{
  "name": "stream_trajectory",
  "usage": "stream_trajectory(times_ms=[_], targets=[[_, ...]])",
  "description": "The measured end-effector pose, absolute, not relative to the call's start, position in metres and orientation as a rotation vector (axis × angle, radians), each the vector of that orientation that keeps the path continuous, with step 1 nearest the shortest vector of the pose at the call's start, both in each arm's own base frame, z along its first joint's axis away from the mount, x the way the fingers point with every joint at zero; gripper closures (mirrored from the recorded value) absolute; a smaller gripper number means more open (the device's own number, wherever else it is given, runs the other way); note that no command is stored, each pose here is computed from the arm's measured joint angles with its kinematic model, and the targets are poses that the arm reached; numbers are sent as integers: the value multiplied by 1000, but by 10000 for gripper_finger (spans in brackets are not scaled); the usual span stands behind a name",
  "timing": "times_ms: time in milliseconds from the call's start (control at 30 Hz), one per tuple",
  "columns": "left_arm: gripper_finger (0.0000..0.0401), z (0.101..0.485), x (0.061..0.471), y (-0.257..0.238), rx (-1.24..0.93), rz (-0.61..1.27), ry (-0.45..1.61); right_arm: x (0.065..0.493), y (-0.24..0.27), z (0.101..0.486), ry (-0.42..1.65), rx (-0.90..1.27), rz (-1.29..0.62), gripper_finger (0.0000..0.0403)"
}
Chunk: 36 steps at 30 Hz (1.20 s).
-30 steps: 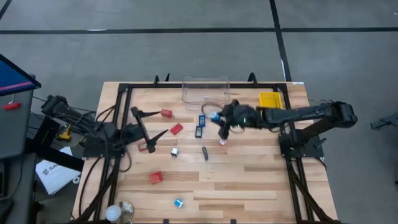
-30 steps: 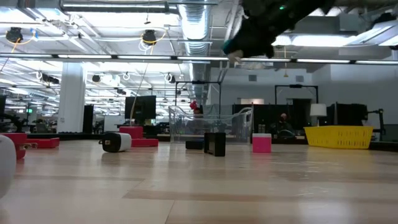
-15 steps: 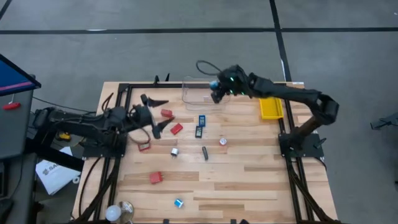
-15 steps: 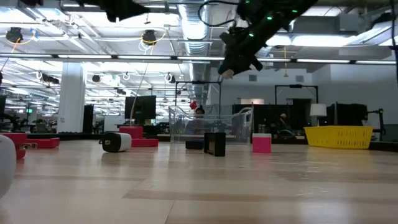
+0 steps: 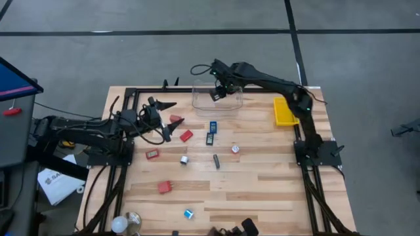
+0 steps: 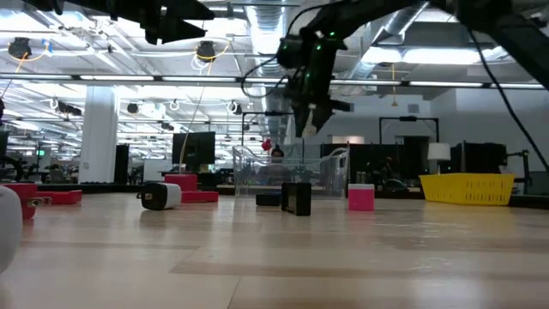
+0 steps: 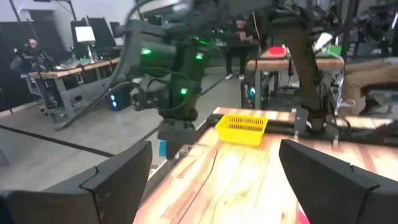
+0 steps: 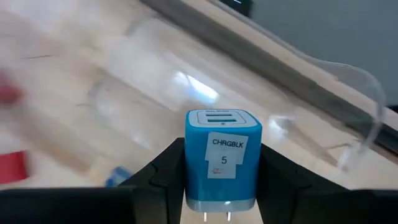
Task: Pick & Place Office items
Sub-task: Put the top blue charger adapter into the transparent bin
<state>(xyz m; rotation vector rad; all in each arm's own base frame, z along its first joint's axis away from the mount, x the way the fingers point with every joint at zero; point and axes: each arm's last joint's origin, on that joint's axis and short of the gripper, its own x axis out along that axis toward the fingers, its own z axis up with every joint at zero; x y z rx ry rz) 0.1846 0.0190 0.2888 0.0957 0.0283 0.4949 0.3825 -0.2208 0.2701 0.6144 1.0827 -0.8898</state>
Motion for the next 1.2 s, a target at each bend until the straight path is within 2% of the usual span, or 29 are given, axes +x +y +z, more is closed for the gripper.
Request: stream_trajectory(times_ms=[200, 400, 667, 1200], targets=[[52, 289, 182, 19, 116, 507, 42, 396, -237, 234, 1177, 646, -958, 266], [52, 288, 173, 20, 136, 566, 93, 397, -251, 216, 1193, 684, -973, 266], [52, 292, 162, 21, 131, 598, 82, 396, -265, 218, 1102, 800, -915, 266], [52, 290, 162, 21, 133, 597, 97, 399, -250, 213, 1140, 861, -925, 266]])
